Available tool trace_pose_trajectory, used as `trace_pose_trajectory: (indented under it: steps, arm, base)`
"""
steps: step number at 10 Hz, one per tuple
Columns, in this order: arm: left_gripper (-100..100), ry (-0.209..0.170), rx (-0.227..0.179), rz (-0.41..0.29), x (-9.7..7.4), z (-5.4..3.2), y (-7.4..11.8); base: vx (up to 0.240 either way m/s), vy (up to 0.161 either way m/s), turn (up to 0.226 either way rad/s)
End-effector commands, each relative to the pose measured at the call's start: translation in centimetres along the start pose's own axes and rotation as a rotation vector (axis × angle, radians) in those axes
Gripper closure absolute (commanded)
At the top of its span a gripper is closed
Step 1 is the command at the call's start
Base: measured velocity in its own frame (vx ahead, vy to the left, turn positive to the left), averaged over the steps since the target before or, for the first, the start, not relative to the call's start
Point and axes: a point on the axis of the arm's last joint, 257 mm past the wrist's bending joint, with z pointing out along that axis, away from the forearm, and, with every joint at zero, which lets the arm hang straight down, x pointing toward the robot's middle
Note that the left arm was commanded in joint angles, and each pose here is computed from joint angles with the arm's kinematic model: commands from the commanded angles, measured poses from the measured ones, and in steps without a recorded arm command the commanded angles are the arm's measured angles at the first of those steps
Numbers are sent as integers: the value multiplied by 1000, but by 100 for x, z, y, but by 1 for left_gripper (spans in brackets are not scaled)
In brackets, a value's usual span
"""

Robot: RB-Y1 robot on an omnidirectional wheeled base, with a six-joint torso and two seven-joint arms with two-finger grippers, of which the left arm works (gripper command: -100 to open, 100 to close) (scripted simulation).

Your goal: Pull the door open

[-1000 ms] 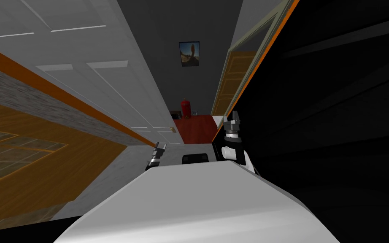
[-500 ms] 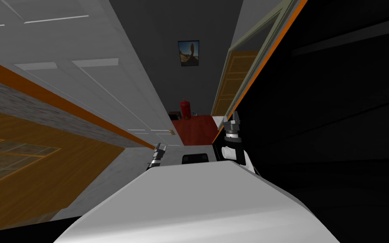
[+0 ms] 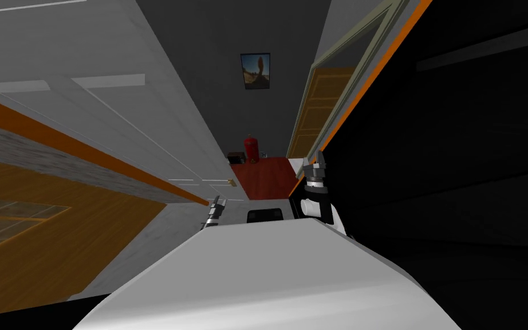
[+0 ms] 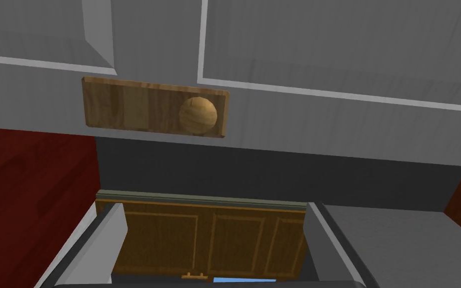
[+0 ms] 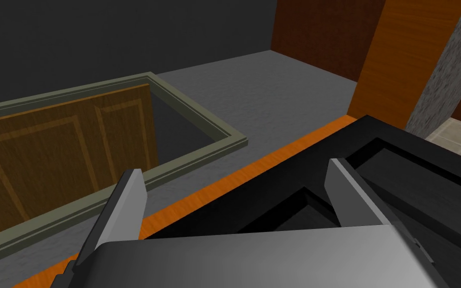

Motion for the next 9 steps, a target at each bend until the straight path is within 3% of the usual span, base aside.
trace_pose_trajectory:
  steps: [1, 7, 9]
  arm:
    - [-100, -1, 8, 34, -20, -31, -50]
    - [-100, -3, 22, 86, -57, -85, -139]
    - [-100, 13, 24, 99, 82, -83, -121]
  base:
    - [117, 7, -14]
    - [95, 6, -8]
    - [135, -42, -109]
